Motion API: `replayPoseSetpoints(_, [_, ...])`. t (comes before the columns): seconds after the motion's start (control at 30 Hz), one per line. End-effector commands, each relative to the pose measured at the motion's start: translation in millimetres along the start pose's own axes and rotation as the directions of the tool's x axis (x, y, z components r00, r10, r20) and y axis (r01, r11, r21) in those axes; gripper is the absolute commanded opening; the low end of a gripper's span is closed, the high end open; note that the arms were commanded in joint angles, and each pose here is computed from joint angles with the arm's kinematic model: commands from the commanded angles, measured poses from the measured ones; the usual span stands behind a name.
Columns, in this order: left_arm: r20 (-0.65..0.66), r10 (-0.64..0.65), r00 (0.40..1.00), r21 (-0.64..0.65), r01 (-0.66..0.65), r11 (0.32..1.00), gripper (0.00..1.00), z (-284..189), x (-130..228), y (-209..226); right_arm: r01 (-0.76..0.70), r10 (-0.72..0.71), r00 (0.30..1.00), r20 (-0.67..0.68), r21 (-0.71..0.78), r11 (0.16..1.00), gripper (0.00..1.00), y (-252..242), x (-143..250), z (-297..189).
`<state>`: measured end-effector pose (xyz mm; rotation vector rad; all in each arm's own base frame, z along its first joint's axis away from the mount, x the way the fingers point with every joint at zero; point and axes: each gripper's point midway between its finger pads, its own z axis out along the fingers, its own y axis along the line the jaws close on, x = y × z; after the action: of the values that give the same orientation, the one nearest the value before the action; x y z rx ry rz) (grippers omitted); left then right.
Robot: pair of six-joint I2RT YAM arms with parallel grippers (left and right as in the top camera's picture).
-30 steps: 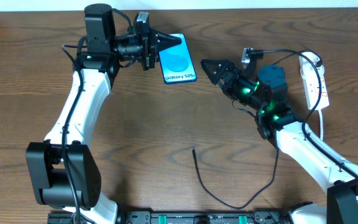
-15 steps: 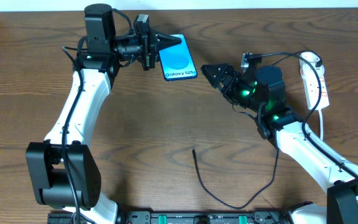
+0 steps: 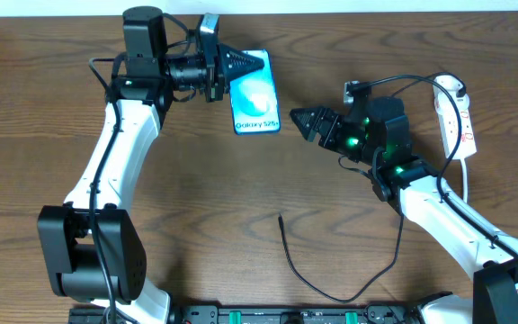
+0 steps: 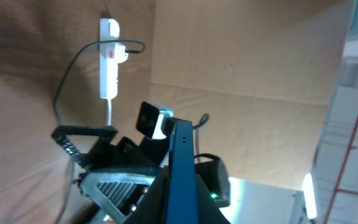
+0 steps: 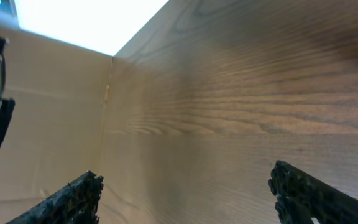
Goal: Plug charger to phone and switch on socket
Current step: 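Move the open right gripper left toward the black charging cable, then lower the right gripper and grasp the cable's plug end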
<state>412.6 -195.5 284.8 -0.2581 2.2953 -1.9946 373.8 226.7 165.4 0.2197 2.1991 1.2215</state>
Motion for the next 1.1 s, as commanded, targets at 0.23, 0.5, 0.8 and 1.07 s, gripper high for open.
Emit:
replayPoseSetpoints(0.23, [0.042, 0.134, 0.99, -0.187, -0.124, 0.975, 0.07, -6.3, 1.8, 49.1, 0.148, -0.141, 0.985, -0.098, 0.065, 0.987, 0.86, -6.4, 8.5, -6.2])
replayPoseSetpoints(0.5, [0.148, 0.064, 0.987, -0.564, 0.031, 0.825, 0.07, -38.3, 3.6, 128.3, 0.322, -0.254, 0.94, -0.227, 0.35, 0.879, 0.98, -10.5, -10.0, -37.4])
replayPoseSetpoints(0.8, [0.211, 0.095, 0.973, -0.678, 0.076, 0.731, 0.07, -62.8, -5.9, 149.9, 0.37, -0.239, 0.897, -0.372, 0.336, 0.866, 0.99, 11.6, 39.2, -37.7])
replayPoseSetpoints(1.07, [0.31, 0.064, 0.949, -0.7, 0.182, 0.69, 0.07, -102.9, -16.4, 163.1, 0.437, -0.251, 0.861, -0.443, 0.391, 0.81, 0.99, 12.8, 76.4, -37.0])
